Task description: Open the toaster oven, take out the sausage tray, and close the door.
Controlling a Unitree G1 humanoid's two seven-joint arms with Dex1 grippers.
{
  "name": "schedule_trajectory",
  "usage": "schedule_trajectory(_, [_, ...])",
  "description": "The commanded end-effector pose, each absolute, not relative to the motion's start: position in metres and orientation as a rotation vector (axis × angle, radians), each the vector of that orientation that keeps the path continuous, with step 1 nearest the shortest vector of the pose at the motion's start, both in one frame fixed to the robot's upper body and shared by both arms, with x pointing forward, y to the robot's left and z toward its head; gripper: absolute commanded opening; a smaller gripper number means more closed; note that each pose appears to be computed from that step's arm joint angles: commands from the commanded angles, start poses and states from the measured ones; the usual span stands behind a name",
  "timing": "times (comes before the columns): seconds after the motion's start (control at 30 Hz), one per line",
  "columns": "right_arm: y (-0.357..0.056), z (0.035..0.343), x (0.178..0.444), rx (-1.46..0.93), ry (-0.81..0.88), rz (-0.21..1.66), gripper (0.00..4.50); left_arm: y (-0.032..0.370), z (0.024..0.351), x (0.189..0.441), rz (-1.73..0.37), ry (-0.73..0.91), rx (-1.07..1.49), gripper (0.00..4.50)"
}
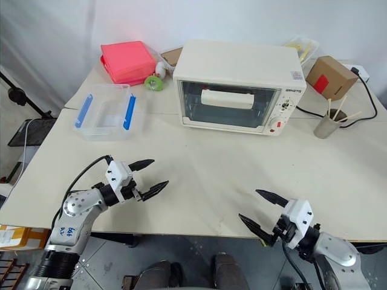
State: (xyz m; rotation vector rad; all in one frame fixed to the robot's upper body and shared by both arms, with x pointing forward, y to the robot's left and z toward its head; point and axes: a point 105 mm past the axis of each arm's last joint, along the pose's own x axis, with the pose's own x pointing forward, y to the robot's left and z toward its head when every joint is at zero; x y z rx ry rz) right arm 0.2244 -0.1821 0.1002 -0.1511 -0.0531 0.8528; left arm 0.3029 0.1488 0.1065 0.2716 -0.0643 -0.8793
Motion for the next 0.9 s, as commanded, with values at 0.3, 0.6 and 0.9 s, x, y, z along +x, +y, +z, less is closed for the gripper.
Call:
schedule_trajectory(0.3, [-0.183,0.180,0.312,0.041,-0.187,0.714,4.50,0.162,0.165,0.289,-1.007,-0.197,0.098,4.48])
schedule_trajectory(0.6, [-0.184,0.222,0.370,0.049,-0.278,0.637,4.50,0.152,0.183,0.287,-1.009,-0.259,0.073,4.48])
schedule_trajectory(0.9, [-0.144,0.241,0.352,-0.053,-0.401,0.883,4.50,0.150,0.176,0.288,-0.961,-0.246,0.017,4.48])
